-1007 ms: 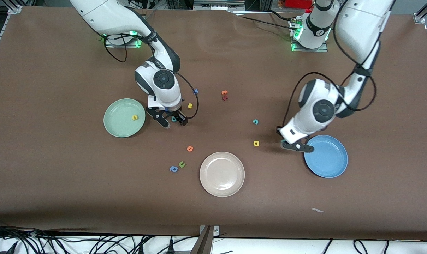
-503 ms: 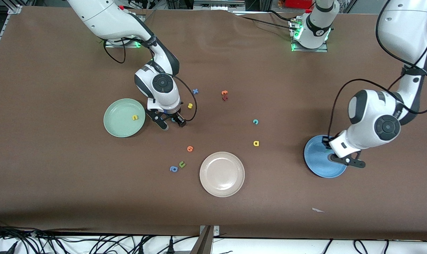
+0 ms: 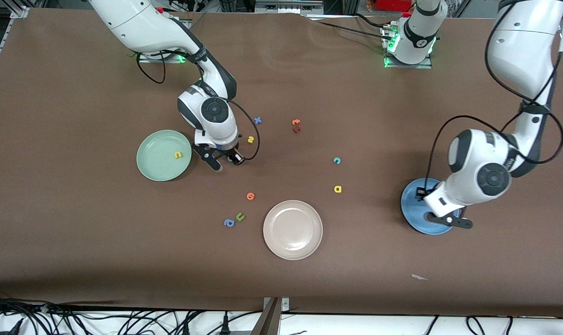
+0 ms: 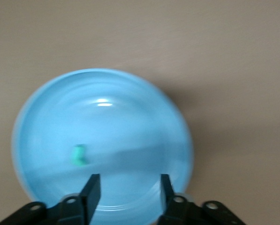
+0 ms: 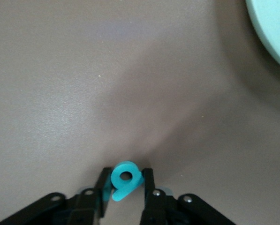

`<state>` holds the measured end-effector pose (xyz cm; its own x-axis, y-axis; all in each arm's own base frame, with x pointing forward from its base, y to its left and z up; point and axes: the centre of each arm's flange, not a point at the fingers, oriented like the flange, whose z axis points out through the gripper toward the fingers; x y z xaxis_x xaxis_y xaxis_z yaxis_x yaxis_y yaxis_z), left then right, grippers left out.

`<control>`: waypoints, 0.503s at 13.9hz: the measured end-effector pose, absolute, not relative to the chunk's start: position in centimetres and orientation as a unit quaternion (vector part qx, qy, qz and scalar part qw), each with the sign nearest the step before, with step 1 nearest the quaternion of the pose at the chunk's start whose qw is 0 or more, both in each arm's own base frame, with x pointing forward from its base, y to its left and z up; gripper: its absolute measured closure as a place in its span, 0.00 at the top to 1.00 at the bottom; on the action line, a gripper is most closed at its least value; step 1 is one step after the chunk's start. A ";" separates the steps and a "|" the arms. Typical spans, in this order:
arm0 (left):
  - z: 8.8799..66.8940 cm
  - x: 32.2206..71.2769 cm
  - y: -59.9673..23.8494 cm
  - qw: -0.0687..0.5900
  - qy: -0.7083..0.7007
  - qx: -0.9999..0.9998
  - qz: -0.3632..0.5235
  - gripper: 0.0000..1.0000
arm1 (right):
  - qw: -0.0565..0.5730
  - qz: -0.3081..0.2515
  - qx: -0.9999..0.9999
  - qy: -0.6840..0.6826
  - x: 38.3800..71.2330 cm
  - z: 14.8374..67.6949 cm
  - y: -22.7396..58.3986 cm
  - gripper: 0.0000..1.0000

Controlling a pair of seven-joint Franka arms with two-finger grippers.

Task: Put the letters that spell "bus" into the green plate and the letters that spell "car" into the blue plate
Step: 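Carry the teal L to the blue plate while the right gripper grasps teal letter, then drop the teal letter on the green plate while the left gripper reaches yellow D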

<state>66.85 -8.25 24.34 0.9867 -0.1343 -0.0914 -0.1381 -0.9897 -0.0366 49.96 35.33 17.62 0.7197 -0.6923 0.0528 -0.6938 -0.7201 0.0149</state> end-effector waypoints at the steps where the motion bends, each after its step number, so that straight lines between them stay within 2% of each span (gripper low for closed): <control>1: 24.1 66.4 -11.1 0.020 0.050 -0.998 0.046 0.76 | 0.017 0.022 0.927 -0.374 50.0 17.6 35.3 0.31; 3: 23.0 65.0 -16.9 0.009 0.017 -0.998 0.055 0.96 | 0.017 0.022 0.927 -0.374 50.0 17.6 35.3 0.31; 4: 22.4 64.2 -19.6 0.006 0.001 -0.998 0.058 1.00 | 0.017 0.022 0.928 -0.372 50.0 17.7 35.3 0.31; 7: 20.9 62.6 -25.8 0.004 -0.050 -0.998 0.046 1.00 | 0.032 0.027 0.936 -0.348 50.9 18.8 34.0 0.31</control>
<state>62.57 -25.83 20.90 0.9908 0.0995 -0.0920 0.0988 -0.9950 -0.0121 50.87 33.97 18.76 0.7559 -0.6506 0.0733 -0.6541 -0.7553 0.0409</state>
